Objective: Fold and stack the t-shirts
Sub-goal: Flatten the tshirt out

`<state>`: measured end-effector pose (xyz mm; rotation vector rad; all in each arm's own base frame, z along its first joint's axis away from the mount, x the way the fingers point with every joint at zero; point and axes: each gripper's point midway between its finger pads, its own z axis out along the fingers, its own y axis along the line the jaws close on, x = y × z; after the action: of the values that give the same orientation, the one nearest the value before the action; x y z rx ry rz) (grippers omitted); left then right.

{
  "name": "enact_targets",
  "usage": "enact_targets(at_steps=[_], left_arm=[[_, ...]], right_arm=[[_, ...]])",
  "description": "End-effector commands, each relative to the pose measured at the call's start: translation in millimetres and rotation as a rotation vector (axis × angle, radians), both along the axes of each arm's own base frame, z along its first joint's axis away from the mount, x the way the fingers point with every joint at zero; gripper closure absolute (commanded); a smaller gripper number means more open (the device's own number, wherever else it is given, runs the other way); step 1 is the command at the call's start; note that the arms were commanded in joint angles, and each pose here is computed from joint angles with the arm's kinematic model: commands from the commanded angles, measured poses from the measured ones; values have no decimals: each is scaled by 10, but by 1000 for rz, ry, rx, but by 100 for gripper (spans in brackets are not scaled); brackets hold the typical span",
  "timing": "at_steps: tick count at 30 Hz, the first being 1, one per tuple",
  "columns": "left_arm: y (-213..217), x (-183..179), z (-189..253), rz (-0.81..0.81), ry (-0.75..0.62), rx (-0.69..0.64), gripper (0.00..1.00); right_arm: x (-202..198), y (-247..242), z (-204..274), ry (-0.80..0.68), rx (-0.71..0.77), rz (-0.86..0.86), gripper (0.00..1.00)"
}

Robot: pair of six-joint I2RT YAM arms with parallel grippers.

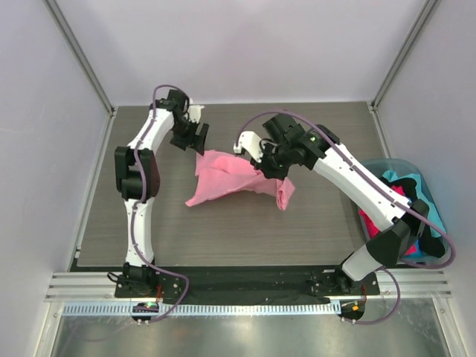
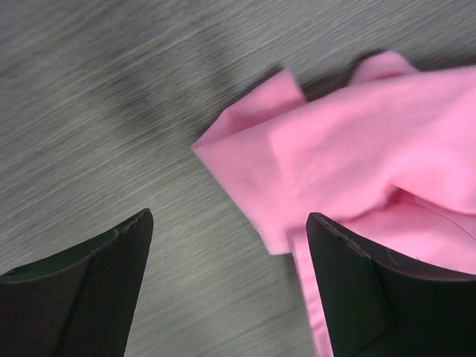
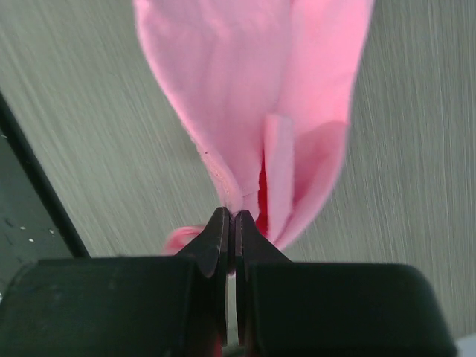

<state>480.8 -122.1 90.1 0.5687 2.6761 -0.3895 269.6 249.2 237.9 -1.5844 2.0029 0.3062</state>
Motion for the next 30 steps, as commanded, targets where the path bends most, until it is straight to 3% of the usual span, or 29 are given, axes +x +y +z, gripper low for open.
enact_targets(at_steps=[1,8,12,14,15,18,19,20,25,26,30], left_arm=[[-99,16,-133,-13,37,-55,18],[-162,-81,-387,-40,107,-52,18],[-406,-150,-370,-96,148,-190,20],[-519,-209,-370,-137,170,-248,26],[-566,-254,-383,-155,194,-276,32],[-695,-343,-373,-189,231,-348,73],[-699,-347,-339,-190,224,-341,98],[-670,-334,-314,-182,215,-331,100],[-399,-71,460,-91,20,-355,100],[-209,33,836,-63,-88,-345,100],[248,146,1648,12,-311,-317,100]], right_arm=[[102,-298,-172,-43,-119,-58,99],[199,-315,-151,-71,-144,-69,99],[237,-296,-150,-80,-149,-67,99],[249,-294,-183,-76,-156,-68,99],[242,-296,-203,-72,-158,-66,99],[249,-315,-263,-67,-174,-71,99],[269,-330,-258,-79,-179,-79,99],[340,-384,-246,-112,-202,-108,99],[848,-613,-73,-275,-225,-263,99],[1068,-761,4,-305,-200,-332,99],[1732,-1074,349,-406,-116,-480,99]])
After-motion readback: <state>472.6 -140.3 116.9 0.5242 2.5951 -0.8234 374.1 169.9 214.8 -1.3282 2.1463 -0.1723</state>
